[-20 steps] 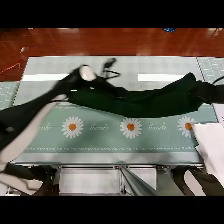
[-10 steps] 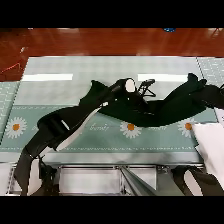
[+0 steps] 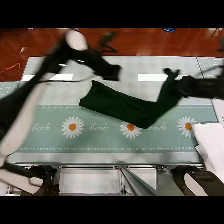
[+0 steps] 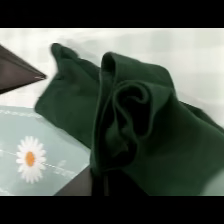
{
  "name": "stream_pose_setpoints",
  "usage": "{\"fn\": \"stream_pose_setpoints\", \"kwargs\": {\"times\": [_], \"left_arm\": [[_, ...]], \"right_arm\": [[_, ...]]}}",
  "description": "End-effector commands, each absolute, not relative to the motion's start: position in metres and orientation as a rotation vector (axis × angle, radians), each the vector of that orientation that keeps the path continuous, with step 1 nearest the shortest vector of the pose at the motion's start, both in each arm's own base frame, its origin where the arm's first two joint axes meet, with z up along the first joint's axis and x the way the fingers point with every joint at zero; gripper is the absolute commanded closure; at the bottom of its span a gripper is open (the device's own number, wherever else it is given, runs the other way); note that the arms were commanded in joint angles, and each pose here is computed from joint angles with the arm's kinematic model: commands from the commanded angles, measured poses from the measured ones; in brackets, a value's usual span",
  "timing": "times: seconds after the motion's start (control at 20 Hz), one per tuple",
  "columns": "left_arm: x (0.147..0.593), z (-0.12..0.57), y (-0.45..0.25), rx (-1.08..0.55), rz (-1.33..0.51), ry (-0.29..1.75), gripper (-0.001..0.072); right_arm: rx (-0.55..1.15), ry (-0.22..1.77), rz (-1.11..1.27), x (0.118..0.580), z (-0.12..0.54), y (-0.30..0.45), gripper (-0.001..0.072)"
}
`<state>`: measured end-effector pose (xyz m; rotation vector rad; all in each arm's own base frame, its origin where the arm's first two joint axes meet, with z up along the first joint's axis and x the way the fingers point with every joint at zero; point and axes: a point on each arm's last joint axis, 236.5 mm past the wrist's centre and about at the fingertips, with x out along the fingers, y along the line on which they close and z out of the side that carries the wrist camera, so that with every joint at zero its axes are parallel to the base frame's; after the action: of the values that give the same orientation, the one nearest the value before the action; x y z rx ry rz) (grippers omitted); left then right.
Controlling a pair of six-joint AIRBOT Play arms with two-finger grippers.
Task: Fold the shirts.
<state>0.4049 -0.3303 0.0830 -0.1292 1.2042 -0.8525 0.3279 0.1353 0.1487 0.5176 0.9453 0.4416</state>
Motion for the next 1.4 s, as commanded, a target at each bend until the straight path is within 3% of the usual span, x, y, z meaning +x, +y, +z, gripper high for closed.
{"fn": "stream_pose_setpoints", "kwargs": {"times": [0.0,0.3,0.6,0.65,0.7,0.8,1.0,1.1,1.25,1.35], "left_arm": [[0.401,0.126,-0.218,-0.118,-0.665,1.069,0.0685],[0.3,0.085,-0.134,-0.251,-0.467,1.052,0.0685],[0.237,0.018,-0.118,-0.34,-0.382,1.129,0.0685],[0.237,0.016,-0.118,-0.344,-0.38,1.131,0.0685],[0.241,0.016,-0.117,-0.347,-0.372,1.114,0.0685],[0.257,0.023,-0.113,-0.353,-0.348,1.041,0.0685],[0.279,0.035,-0.101,-0.386,-0.295,0.962,0.0685],[0.281,0.035,-0.095,-0.398,-0.276,0.958,0.0685],[0.281,0.035,-0.094,-0.403,-0.274,0.957,0.0685],[0.281,0.036,-0.096,-0.414,-0.279,0.956,0.0685]], "right_arm": [[0.55,0.966,0.574,0.373,0.13,0.226,0.069],[0.583,1.13,0.761,0.421,0.067,0.376,0.069],[0.619,1.247,0.796,0.423,0.01,0.434,0.0689],[0.631,1.257,0.795,0.422,0.003,0.439,0.0587],[0.631,1.262,0.794,0.421,-0.002,0.44,0.0324],[0.611,1.258,0.815,0.42,0.001,0.438,0.03],[0.64,1.215,0.795,0.446,0.078,0.347,0.0303],[0.536,1.197,0.671,0.445,0.116,0.254,0.0303],[0.203,1.161,0.039,0.412,0.135,0.06,0.0302],[0.183,1.055,-0.202,0.379,0.143,-0.009,0.0294]]}}
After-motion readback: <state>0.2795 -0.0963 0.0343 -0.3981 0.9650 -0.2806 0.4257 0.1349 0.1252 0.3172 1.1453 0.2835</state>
